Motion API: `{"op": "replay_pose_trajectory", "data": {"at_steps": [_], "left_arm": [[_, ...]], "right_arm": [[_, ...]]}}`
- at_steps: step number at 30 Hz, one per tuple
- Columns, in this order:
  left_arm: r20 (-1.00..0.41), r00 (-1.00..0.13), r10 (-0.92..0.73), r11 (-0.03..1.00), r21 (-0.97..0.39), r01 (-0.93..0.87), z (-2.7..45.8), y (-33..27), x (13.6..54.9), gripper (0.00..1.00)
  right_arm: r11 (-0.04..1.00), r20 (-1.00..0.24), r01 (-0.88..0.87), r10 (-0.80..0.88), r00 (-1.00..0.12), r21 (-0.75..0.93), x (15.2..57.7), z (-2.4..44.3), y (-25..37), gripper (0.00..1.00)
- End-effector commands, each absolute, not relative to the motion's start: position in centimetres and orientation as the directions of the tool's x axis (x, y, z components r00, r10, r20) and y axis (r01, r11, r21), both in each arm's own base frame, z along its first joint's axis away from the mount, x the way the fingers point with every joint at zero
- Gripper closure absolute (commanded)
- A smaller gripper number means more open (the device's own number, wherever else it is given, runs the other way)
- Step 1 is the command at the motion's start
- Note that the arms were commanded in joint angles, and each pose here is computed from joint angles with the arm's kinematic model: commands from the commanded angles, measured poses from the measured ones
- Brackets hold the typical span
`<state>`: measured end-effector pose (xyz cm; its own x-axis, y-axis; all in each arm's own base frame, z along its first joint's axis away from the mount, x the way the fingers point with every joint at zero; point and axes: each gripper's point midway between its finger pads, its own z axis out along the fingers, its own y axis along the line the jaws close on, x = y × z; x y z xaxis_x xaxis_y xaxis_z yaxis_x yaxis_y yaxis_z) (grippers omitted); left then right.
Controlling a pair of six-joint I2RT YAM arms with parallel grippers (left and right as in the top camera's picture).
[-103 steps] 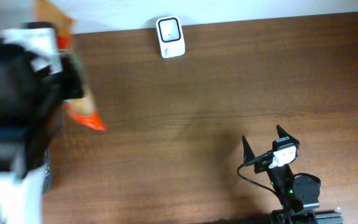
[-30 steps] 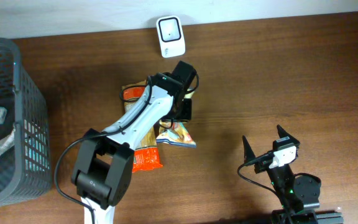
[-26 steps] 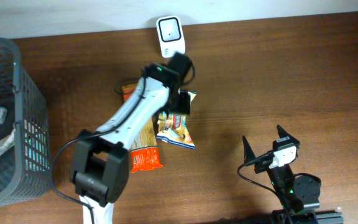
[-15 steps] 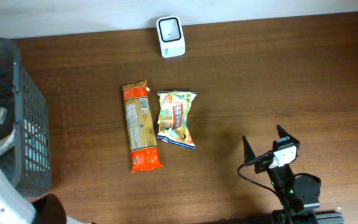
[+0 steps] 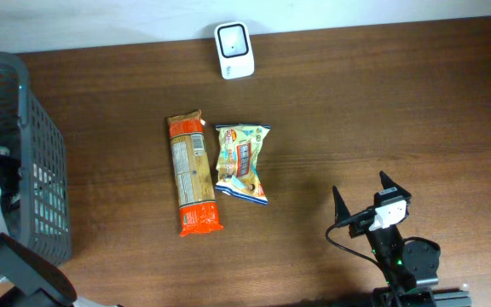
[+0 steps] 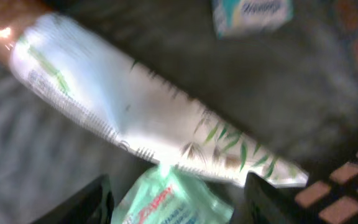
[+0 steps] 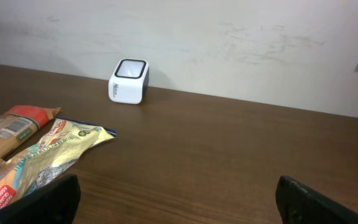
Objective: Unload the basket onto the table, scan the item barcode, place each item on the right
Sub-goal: 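Grasp the white shampoo tube from the basket and lay it left of the bar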
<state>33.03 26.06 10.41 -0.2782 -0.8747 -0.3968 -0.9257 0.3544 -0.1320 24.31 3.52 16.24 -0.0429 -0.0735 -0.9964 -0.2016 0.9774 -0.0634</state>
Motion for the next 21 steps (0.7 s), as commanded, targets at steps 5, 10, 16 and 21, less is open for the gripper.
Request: {"op": "replay_pose_trajectory", "data": {"at_steps": [5,10,16,21], "left_arm": [[-0.352,-0.259,-0.899,0.307,-0.085,-0.948,4.2,27.3,33.2,0.3],[-0.345,-0.26,-0.902,0.303,-0.075,-0.95,3.5,27.4,33.1,0.46],[-0.296,-0.271,-0.916,0.348,-0.254,-0.902,4.8,26.0,36.5,0.04],[-0.365,-0.253,-0.896,0.376,-0.321,-0.869,7.3,27.4,39.3,0.01]], "right_arm": [[0.976,-0.997,-0.213,-0.063,-0.051,-0.051,24.3,15.9,3.8,0.01],[0.976,-0.997,-0.213,-0.063,-0.051,-0.051,24.3,15.9,3.8,0.01],[0.976,-0.997,-0.213,-0.063,-0.051,-0.051,24.3,15.9,3.8,0.01],[0.976,-0.997,-0.213,-0.063,-0.051,-0.051,24.3,15.9,3.8,0.01]]}}
